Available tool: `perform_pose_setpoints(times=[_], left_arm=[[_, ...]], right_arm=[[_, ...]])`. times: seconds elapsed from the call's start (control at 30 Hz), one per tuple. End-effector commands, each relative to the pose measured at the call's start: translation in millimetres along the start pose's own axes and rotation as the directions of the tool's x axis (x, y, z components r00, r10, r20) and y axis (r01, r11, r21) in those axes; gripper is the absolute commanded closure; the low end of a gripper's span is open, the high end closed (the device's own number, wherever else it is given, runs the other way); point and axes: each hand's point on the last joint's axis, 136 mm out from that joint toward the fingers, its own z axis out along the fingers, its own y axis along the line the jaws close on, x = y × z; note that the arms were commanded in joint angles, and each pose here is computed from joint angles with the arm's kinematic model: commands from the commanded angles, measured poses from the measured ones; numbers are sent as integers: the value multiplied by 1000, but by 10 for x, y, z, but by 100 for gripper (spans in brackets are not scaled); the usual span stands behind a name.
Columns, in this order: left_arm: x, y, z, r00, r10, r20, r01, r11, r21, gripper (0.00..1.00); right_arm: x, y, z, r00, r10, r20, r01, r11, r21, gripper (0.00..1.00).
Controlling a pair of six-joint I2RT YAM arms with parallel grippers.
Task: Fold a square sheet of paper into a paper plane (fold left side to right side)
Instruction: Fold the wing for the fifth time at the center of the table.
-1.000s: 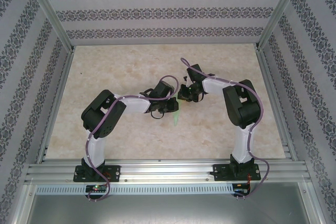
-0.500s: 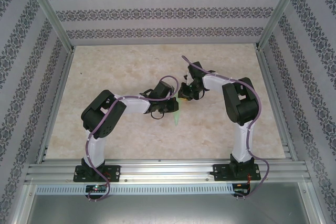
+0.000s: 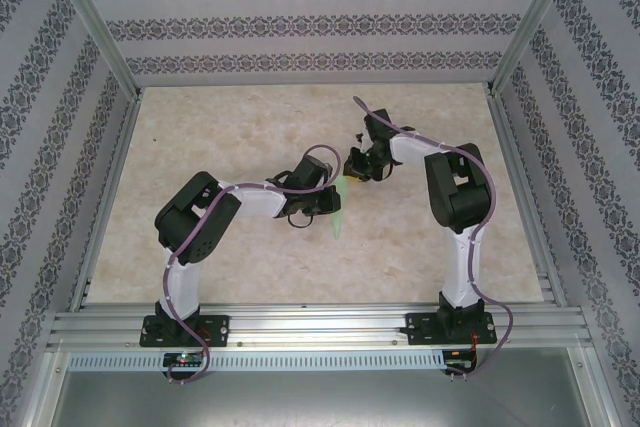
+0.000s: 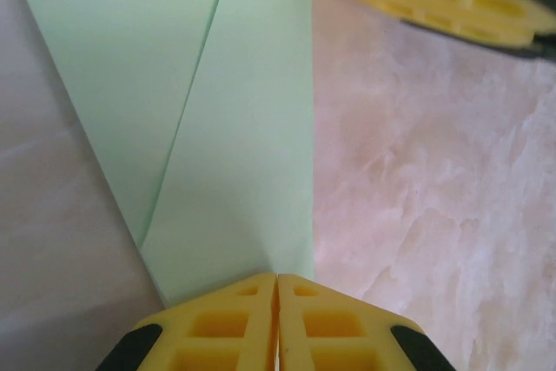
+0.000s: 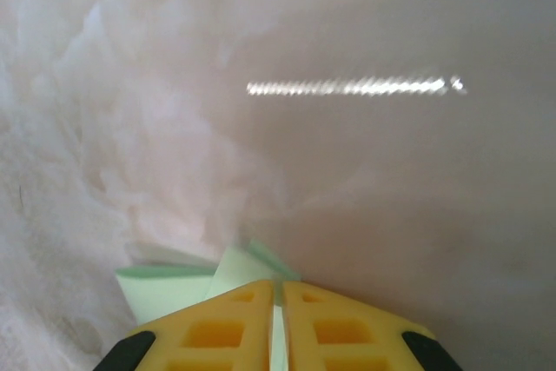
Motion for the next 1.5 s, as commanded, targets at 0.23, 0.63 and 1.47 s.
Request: perform_pose_setpoints(times=[0.23,0.63,1.47], left_arm=[[823,809,121,971,-95,-219,36,965,-260,89],[764,647,93,975,-99,-199,59,978,-199,89],[619,324,12,980,-95,-176,79,993,-92,89]], right_arm=[[-417,-147,-69,994,-16,108,9,998,63,87],[335,138,-620,989,-5,147,24,992,-126,87],[1704,463,-238,999,-15,30,22,969,-245,87]])
